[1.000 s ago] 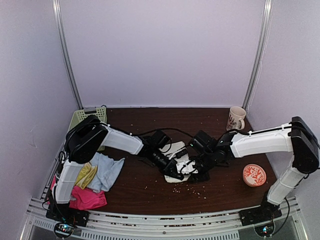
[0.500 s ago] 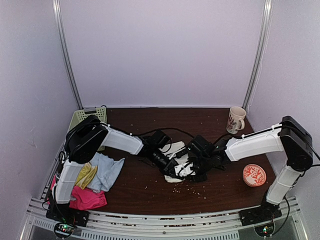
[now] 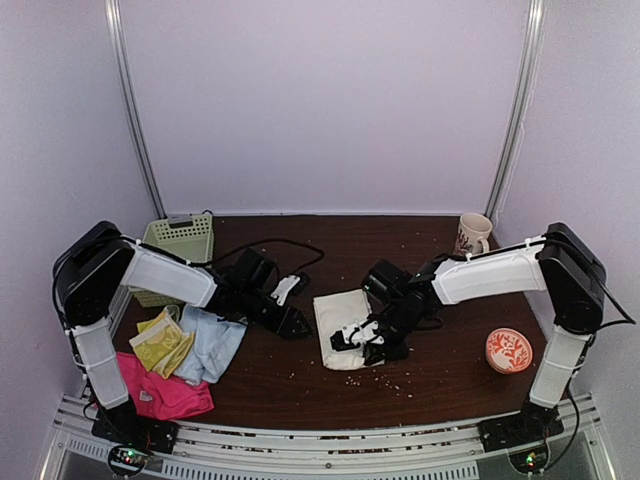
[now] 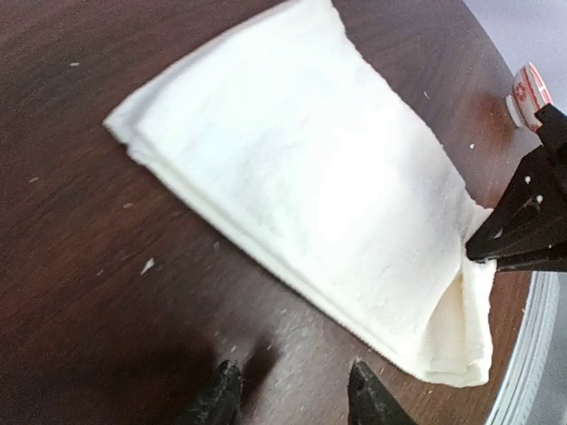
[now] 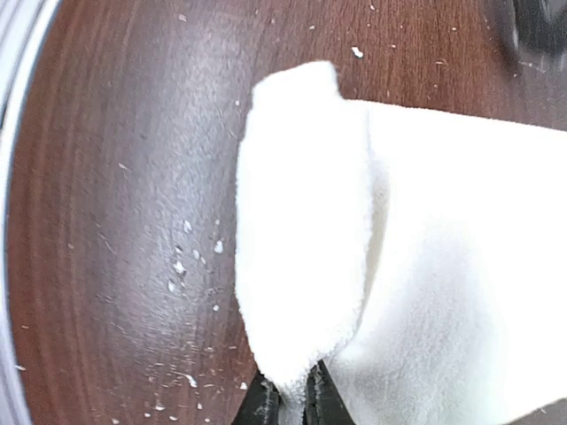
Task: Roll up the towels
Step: Roll the towel at the center of the board.
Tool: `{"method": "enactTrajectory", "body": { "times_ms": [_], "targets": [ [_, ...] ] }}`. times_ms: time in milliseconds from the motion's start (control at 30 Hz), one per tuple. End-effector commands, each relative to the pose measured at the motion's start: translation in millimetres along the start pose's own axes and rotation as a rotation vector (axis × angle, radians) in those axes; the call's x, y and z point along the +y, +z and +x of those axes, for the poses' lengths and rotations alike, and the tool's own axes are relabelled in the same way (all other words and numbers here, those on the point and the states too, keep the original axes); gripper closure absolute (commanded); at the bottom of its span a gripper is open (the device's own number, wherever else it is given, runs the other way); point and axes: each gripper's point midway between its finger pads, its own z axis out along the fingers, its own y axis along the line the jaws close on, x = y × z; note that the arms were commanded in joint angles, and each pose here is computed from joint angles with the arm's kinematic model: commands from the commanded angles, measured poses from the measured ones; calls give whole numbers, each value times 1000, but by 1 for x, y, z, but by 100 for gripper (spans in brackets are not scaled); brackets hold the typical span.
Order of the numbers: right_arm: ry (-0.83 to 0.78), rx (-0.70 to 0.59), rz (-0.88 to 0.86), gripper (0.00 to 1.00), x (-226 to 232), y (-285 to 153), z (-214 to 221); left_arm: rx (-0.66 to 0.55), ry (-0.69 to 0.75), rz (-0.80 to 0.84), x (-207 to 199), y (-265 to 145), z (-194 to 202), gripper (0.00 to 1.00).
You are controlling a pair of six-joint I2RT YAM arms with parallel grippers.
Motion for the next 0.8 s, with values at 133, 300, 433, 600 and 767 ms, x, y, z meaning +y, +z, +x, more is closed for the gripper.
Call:
{"method": "enactTrajectory", "body": {
  "times_ms": [133, 300, 433, 600, 767],
  "targets": [
    [412, 22, -500, 99, 14, 0, 21, -367, 304, -144, -38, -74, -54, 56],
    [517, 2, -555, 99, -10, 5, 15, -357, 559, -236, -72, -69, -40, 56],
    [557, 27, -536, 99, -23, 16, 18, -248, 755, -202, -112, -29, -14, 56],
    [564, 33, -533, 99, -28, 18, 17, -149, 864, -229, -121, 4, -11, 55],
    [564, 39, -540, 99, -25, 19, 19, -138, 940, -244, -123, 20, -17, 56]
  ]
}}
